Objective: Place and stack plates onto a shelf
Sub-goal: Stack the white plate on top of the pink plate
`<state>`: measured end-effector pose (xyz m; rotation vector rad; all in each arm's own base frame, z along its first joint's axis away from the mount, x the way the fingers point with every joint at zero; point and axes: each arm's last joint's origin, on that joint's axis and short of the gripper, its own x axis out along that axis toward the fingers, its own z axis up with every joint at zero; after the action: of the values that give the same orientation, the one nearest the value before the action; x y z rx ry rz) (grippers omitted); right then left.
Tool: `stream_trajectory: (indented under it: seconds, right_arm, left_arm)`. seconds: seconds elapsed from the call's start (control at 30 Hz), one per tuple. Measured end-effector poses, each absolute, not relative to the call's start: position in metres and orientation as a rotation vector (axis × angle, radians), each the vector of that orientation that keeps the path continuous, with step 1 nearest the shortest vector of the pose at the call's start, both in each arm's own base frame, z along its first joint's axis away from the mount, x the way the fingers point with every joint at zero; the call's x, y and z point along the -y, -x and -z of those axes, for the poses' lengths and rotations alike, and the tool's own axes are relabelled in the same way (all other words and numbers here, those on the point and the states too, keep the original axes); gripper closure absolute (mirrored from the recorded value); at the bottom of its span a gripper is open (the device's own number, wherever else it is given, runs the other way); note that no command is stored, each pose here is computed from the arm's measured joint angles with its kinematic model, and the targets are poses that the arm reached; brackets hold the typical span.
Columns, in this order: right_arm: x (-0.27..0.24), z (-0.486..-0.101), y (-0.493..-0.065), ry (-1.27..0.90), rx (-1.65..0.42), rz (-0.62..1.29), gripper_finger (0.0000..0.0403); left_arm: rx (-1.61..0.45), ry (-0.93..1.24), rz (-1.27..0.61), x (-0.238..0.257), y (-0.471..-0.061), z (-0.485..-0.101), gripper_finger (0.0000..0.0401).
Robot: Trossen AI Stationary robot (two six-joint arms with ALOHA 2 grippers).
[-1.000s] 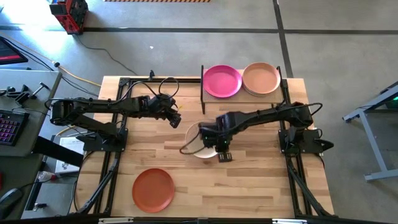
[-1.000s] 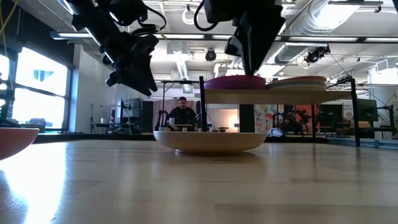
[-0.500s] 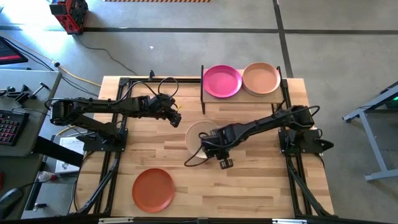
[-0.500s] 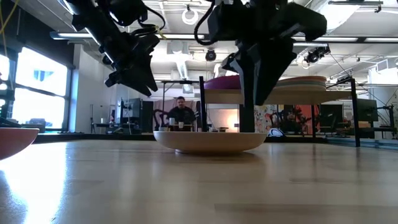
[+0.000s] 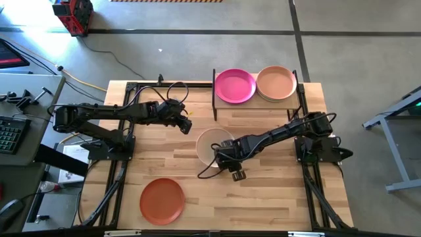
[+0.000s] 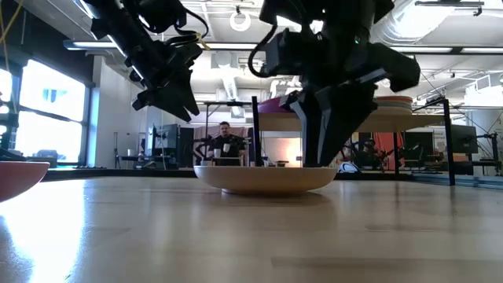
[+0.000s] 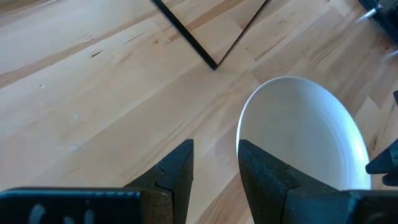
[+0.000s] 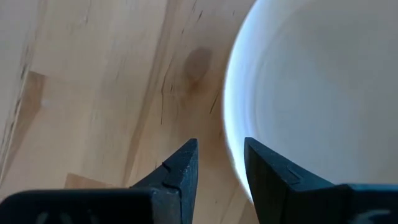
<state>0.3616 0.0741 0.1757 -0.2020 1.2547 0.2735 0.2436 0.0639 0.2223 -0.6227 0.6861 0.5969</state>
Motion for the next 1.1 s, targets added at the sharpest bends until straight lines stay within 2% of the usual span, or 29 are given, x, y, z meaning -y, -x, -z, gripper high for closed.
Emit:
stream_trajectory:
  seconds: [0.8, 0.9, 1.1]
  right_arm:
    - [-0.07, -0.148, -0.357, 0.226, -1.269, -0.225, 0.0298]
    - [-0.07, -0.148, -0.357, 0.206, -1.271, -0.213, 0.0319]
    - [-0.07, -0.15, -0.358, 0.198, -1.262, -0.197, 0.0391]
  left_arm:
    - [-0.69, 0.619, -0.597, -0.064, -0.243, -0.222, 0.0284]
    - [-0.693, 0.619, -0.598, -0.064, -0.243, -0.222, 0.0284]
    - [-0.695, 0.619, -0.599, -0.064, -0.243, -0.222, 0.0284]
